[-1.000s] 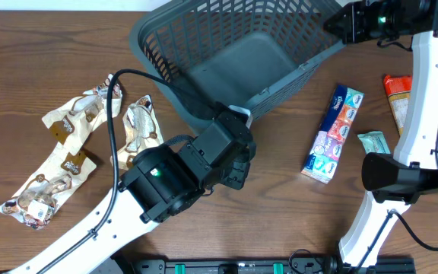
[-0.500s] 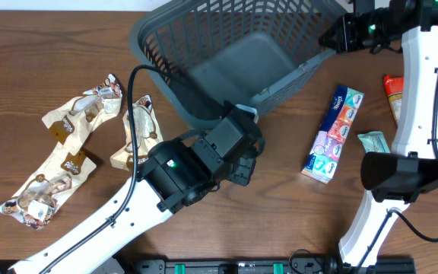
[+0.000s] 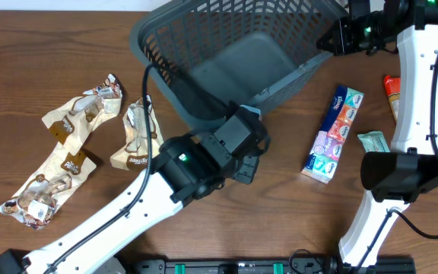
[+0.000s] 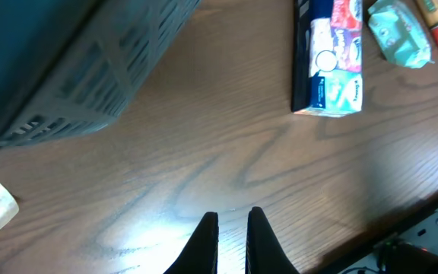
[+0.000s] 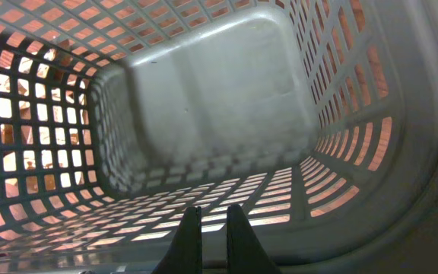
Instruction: Pack container
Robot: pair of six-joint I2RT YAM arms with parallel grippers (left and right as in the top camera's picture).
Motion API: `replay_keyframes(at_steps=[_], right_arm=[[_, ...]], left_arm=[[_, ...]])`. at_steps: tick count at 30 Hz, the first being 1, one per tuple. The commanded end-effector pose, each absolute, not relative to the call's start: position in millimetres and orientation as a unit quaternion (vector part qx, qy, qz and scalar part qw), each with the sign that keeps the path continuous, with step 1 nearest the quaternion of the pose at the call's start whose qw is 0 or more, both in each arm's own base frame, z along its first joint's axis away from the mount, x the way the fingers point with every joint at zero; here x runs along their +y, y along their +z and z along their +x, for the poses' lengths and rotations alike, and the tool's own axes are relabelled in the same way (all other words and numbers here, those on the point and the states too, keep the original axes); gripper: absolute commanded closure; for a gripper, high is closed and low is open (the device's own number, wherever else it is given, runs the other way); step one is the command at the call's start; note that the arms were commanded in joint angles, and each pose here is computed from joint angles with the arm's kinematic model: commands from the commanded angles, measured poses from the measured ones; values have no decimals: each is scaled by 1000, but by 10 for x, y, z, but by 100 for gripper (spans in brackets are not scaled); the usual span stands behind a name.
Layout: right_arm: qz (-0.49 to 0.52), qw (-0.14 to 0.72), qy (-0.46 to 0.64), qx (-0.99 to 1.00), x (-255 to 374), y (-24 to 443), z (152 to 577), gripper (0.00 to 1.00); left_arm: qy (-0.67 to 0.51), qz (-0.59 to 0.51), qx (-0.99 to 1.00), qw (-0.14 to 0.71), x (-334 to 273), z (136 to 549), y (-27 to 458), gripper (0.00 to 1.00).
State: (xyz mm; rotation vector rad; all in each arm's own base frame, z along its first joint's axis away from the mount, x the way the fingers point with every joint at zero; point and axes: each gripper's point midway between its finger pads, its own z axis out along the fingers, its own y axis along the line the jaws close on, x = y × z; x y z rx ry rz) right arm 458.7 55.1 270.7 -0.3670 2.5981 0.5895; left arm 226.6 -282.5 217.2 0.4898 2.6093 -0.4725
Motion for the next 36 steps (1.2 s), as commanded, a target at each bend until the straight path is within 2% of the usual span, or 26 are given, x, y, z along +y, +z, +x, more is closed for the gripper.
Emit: replay_keyframes(at_steps=[1, 36], right_arm=[[-140, 211, 212, 944, 586, 2619, 4574, 99], [-139, 206, 213, 945, 590, 2611, 4552, 99]], left_arm=[[-163, 186, 942, 228, -2851, 2311, 2173, 94], [-97, 206, 938, 263, -2471, 2691, 2166, 94]])
